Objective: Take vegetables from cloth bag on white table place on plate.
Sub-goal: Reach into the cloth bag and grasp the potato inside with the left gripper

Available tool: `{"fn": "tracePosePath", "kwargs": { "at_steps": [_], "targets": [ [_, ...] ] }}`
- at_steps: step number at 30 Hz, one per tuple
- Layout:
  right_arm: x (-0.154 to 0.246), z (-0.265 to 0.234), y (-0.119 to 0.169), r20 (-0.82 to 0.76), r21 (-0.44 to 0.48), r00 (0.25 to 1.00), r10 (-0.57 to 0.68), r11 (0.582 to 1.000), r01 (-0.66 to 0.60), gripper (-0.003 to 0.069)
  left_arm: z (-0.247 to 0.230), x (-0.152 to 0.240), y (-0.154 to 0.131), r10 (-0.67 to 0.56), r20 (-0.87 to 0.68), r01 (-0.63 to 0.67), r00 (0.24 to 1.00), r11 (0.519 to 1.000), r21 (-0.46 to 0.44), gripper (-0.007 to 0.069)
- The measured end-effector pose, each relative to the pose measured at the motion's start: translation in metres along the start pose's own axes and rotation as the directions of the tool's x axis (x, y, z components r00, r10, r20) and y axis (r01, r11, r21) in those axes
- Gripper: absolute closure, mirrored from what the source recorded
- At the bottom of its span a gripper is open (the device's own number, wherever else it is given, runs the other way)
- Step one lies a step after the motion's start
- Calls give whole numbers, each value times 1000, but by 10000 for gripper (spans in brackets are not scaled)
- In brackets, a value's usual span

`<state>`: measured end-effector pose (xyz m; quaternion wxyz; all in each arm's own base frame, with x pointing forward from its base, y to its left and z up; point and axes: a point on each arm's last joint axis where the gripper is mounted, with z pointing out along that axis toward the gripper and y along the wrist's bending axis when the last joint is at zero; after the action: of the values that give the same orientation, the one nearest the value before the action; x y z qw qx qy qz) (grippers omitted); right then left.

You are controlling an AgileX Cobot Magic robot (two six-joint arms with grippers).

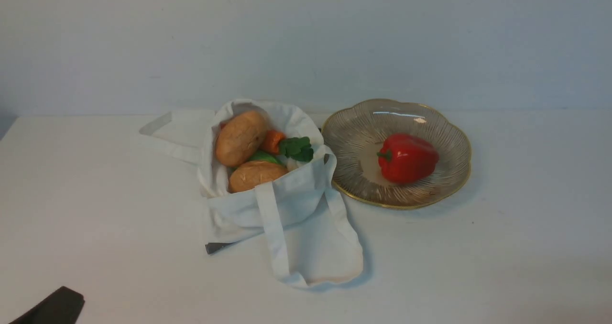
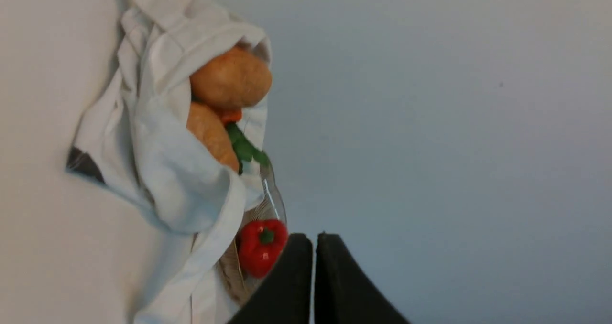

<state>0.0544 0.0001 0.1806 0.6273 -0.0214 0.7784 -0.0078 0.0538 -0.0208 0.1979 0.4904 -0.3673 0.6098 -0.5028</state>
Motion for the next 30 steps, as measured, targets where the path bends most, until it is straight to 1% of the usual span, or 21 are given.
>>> {"fn": "tracePosePath", "kwargs": {
  "at_steps": [1,2,3,5,8,10,11,12,13,14,15,17,19,20,22,23,24,26,27,29,30],
  "targets": [
    [0,0,0,0,0,1000,0,1000,0,673,-1,-1,-5,54,4,-54,999,998,13,629],
    [0,0,0,0,0,1000,0,1000,0,673,-4,-4,-22,176,23,-177,984,982,59,629],
    [0,0,0,0,0,1000,0,1000,0,673,-7,-7,-38,255,50,-259,966,961,99,629],
    [0,0,0,0,0,1000,0,1000,0,673,-16,-13,-71,379,108,-393,919,904,166,629],
    [0,0,0,0,0,1000,0,1000,0,673,-19,-19,-113,517,134,-534,846,821,202,629],
    [0,0,0,0,0,1000,0,1000,0,673,-10,-20,-131,593,73,-594,802,780,194,629],
    [0,0,0,0,0,1000,0,1000,0,673,-9,-20,-135,604,70,-605,794,772,198,629],
    [0,0,0,0,0,1000,0,1000,0,673,2,-20,-142,645,-6,-633,764,751,188,629],
    [0,0,0,0,0,1000,0,1000,0,673,23,-18,-144,680,-159,-660,716,733,163,629],
    [0,0,0,0,0,1000,0,1000,0,673,36,-17,-142,685,-253,-674,683,725,145,629],
    [0,0,0,0,0,1000,0,1000,0,673,58,-17,-135,673,-391,-694,628,712,110,629],
    [0,0,0,0,0,1000,0,1000,0,673,76,-18,-128,650,-501,-715,571,694,85,629],
    [0,0,0,0,0,1000,0,1000,0,673,97,-23,-125,634,-578,-748,513,661,61,629],
    [0,0,0,0,0,1000,0,1000,0,673,110,-25,-122,617,-614,-760,492,649,43,629],
    [0,0,0,0,0,1000,0,1000,0,673,122,-30,-123,614,-634,-777,470,629,33,629],
    [0,0,0,0,0,1000,0,1000,0,673,139,-35,-125,597,-662,-788,452,616,17,629],
    [0,0,0,0,0,1000,0,1000,0,673,143,-35,-122,587,-676,-790,445,613,12,629],
    [0,0,0,0,0,1000,0,1000,0,673,171,-42,-125,553,-720,-804,418,594,-11,629],
    [0,0,0,0,0,1000,0,1000,0,673,185,-46,-125,517,-762,-806,390,592,-11,629],
    [0,0,0,0,0,1000,0,1000,0,673,203,-49,-126,494,-797,-825,347,565,-9,629],
    [0,0,0,0,0,1000,0,1000,0,673,207,-49,-124,478,-810,-826,338,564,-11,629]
  ]
}}
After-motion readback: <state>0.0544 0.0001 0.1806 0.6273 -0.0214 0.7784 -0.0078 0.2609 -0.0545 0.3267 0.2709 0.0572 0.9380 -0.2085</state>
